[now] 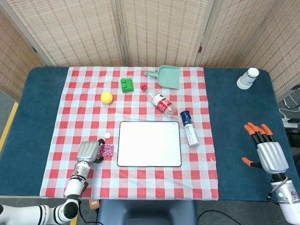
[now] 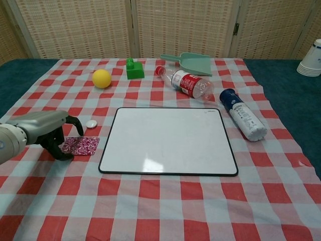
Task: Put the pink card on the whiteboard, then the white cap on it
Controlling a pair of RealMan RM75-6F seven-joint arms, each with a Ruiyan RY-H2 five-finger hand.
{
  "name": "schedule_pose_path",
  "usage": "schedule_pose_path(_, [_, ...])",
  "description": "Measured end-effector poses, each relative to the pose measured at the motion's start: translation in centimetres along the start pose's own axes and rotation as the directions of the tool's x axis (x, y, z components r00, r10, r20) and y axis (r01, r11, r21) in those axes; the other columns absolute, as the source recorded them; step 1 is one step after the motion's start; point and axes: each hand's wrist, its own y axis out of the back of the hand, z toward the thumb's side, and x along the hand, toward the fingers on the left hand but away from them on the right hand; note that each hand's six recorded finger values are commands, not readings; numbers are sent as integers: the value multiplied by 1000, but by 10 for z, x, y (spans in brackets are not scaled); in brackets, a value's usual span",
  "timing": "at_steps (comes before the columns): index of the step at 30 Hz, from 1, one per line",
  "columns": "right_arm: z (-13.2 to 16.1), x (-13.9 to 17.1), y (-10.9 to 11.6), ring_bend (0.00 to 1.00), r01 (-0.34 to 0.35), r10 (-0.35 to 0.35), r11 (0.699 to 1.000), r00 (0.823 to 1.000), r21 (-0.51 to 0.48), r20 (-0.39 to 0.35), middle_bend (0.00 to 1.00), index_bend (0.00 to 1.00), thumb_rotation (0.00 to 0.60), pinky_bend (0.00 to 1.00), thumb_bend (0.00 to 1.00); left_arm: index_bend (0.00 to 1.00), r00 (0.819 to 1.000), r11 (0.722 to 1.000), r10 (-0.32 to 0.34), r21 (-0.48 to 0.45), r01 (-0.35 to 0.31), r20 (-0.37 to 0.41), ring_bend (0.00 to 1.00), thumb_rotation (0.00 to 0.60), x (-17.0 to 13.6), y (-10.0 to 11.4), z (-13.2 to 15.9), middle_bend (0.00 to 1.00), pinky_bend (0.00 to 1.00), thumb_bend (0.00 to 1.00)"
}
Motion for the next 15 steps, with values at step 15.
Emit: schedule_pose_path(15, [0,0,1,0,4,-4,1000,1000,-3,-1,52,32,600,0,0,330,1000,1000,-13,0,13,-4,955,600,3,-3,0,972,946,278])
